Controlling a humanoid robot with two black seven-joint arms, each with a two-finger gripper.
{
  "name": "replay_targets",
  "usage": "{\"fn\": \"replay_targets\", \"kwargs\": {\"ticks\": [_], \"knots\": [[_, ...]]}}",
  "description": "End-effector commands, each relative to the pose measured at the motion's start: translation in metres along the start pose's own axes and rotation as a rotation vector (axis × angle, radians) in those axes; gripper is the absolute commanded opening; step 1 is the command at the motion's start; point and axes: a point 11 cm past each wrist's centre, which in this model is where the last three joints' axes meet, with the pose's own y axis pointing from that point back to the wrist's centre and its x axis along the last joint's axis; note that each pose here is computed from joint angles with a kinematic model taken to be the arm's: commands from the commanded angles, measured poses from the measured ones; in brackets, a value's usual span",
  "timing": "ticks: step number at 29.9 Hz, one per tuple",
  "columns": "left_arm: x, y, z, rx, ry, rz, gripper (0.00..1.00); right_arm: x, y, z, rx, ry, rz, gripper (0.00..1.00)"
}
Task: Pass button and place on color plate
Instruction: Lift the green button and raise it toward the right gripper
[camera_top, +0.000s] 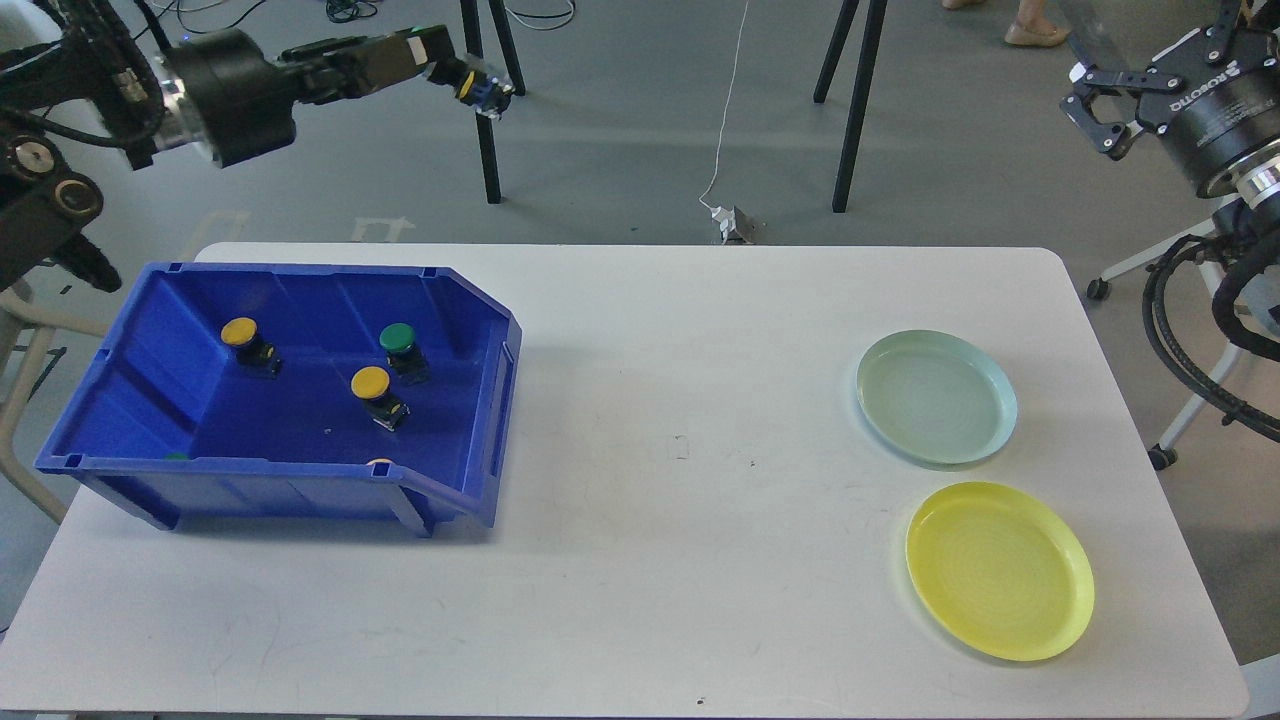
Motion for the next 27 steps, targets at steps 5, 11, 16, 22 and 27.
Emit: {"fn": "replay_targets", "kwargs": {"ticks": [5, 11, 16, 22, 27], "knots": [[-0.03, -0.058, 0.038, -0.14, 0.071, 0.097, 0.27, -0.043, 0.01, 0.06, -0.146, 0.099, -0.048, 0.95], [-0.064, -0.083, 0.05, -0.148, 0.127, 0.086, 0.27, -0.078, -0.004, 0.094, -0.169, 0.028, -0.132, 0.93], [-0.078, -0.094, 0.054, -0.133, 0.144, 0.063, 0.27, -0.095, -0.01, 0.105, -0.202, 0.039, -0.188, 0.92], [-0.083, -0.097, 0.057, -0.139, 0.156, 0.058, 0.27, -0.124, -0.021, 0.117, -0.227, 0.033, -0.265, 0.88], [-0.085, -0.098, 0.057, -0.137, 0.158, 0.054, 0.27, -0.147, -0.026, 0.138, -0.264, 0.014, -0.321, 0.83]]}}
